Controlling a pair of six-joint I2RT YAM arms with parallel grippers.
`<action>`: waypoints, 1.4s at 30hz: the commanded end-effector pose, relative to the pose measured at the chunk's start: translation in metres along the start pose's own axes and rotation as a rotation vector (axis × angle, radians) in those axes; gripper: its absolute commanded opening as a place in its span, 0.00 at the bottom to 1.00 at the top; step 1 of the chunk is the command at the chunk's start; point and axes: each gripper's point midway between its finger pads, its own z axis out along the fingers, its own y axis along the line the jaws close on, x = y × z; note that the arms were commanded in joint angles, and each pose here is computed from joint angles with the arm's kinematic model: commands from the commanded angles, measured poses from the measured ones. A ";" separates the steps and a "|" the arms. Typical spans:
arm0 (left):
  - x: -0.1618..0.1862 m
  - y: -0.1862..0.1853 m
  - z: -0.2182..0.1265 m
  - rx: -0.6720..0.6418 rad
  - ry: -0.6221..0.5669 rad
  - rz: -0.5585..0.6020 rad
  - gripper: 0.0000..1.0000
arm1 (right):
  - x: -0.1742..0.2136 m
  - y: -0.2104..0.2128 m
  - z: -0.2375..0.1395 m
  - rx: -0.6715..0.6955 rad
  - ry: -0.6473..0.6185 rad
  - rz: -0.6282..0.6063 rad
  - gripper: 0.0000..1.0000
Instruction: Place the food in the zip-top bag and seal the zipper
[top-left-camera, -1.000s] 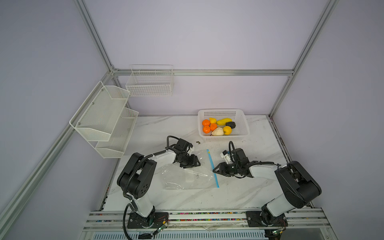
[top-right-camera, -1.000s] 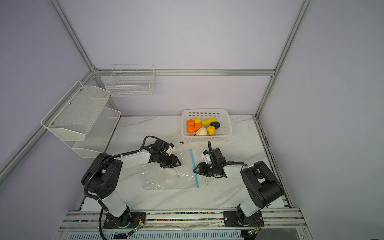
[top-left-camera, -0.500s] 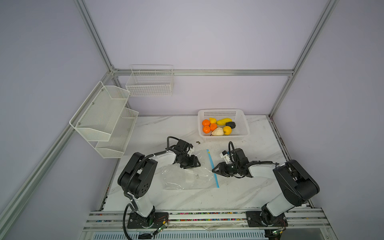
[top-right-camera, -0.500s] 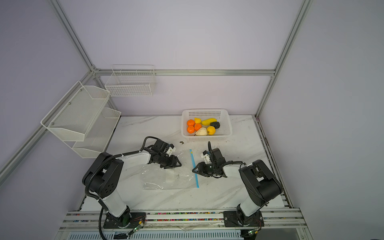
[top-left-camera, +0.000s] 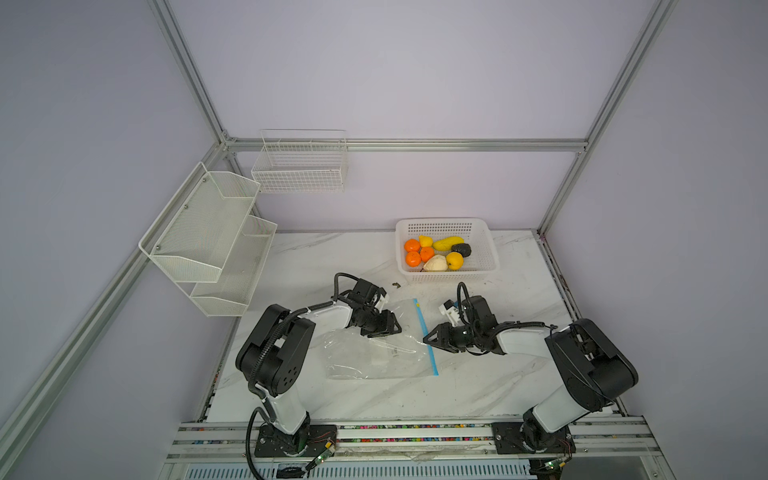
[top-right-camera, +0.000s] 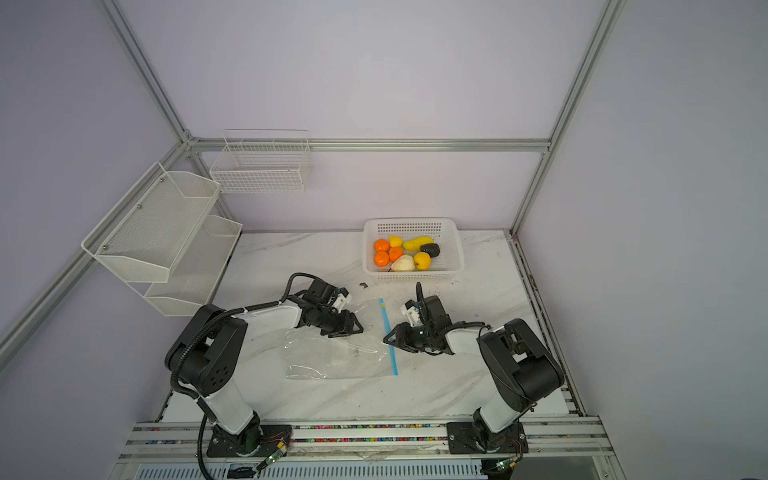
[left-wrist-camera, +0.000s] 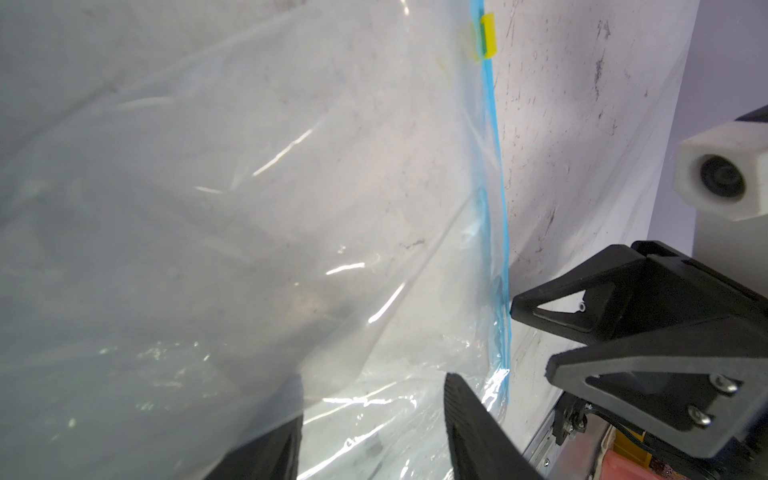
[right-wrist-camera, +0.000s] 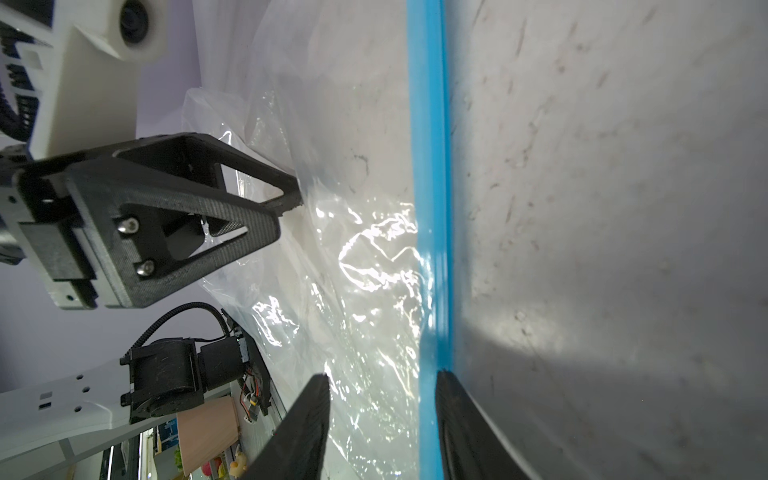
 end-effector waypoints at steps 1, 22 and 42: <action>0.017 0.013 0.007 -0.019 0.044 -0.023 0.55 | -0.010 -0.003 -0.004 0.046 -0.041 0.014 0.44; -0.025 -0.088 -0.016 0.166 -0.003 0.148 0.55 | -0.024 -0.009 -0.011 0.063 -0.101 0.033 0.43; -0.014 -0.054 0.020 0.132 0.046 0.089 0.51 | -0.020 -0.012 -0.005 0.042 -0.075 0.080 0.40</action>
